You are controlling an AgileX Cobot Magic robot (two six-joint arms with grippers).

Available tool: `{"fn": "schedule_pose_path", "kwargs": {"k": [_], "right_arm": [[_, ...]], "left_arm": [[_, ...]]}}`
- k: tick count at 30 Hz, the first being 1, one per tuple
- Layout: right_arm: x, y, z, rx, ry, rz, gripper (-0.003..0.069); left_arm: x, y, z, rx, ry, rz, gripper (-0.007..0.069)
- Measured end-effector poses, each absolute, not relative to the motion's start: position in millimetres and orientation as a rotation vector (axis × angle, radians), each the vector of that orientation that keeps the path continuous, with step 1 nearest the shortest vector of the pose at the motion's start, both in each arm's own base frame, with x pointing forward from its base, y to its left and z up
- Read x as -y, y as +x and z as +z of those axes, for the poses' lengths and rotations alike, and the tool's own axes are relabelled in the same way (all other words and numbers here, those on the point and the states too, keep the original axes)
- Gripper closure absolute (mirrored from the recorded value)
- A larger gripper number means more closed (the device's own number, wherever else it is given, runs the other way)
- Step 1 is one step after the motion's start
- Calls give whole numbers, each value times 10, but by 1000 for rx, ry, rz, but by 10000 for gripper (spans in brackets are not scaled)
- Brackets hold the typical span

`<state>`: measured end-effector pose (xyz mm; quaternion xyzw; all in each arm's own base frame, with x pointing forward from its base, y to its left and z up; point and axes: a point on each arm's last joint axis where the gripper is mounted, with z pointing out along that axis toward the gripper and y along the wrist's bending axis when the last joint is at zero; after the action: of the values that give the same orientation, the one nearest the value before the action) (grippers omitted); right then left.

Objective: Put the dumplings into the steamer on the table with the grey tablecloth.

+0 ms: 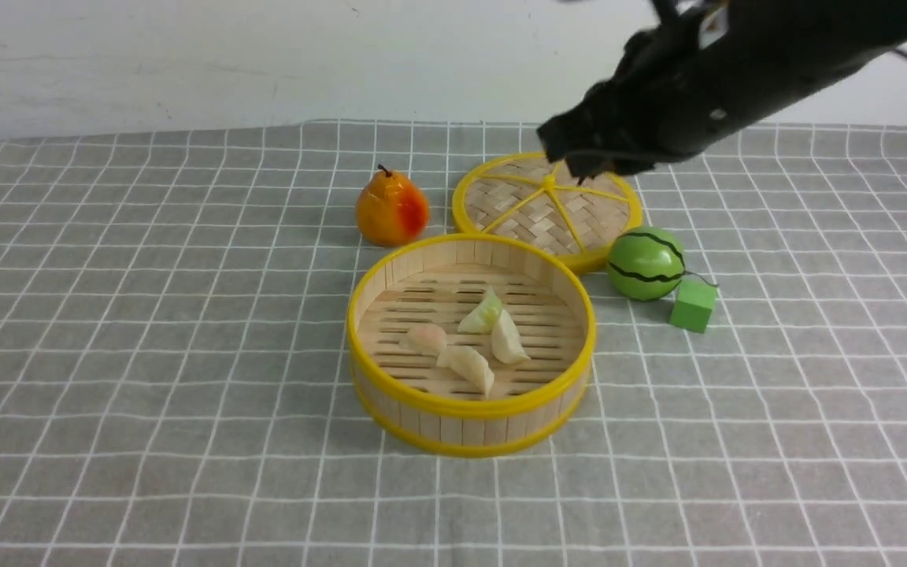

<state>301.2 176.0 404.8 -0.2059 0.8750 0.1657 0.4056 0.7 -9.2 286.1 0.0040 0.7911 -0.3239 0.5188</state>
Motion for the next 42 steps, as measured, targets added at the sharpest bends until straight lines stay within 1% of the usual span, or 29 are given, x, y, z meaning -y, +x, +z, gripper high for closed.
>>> {"fn": "schedule_pose_path", "kwargs": {"k": [1, 3, 4, 6, 7, 8, 12, 14, 15, 19, 23, 42], "right_arm": [[-1699, 2887, 4068, -2185, -515, 423, 664], [-1555, 2639, 4137, -2125, -497, 433, 679], [-1557, 2643, 4104, -2130, -497, 432, 679], [-1367, 2301, 4049, -2056, -498, 435, 680], [-1354, 2281, 4050, -2043, -495, 436, 680], [-1284, 2156, 4057, -2007, -494, 439, 680], [-964, 1603, 3917, -1885, -465, 452, 680], [-917, 1520, 3902, -1871, -462, 454, 680], [-831, 1365, 3879, -1842, -457, 459, 679], [-675, 1086, 3880, -1768, -445, 470, 678], [-615, 978, 3887, -1739, -440, 475, 678], [-617, 967, 3864, -1759, -442, 483, 670]], "left_arm": [[98, 26, 2841, -1910, 1, -774, 568], [118, 69, 2834, -1930, -9, -771, 566], [122, 78, 2833, -1937, -11, -770, 566], [147, 127, 2829, -1967, -16, -761, 564], [147, 127, 2829, -1967, -16, -761, 564], [154, 141, 2828, -1976, -17, -758, 561], [166, 163, 2827, -1989, -19, -754, 554], [166, 165, 2826, -1990, -18, -754, 554], [167, 166, 2826, -1991, -18, -753, 552], [169, 169, 2826, -1993, -18, -753, 548], [169, 169, 2826, -1993, -18, -753, 543], [169, 169, 2826, -1993, -18, -753, 523]]}}
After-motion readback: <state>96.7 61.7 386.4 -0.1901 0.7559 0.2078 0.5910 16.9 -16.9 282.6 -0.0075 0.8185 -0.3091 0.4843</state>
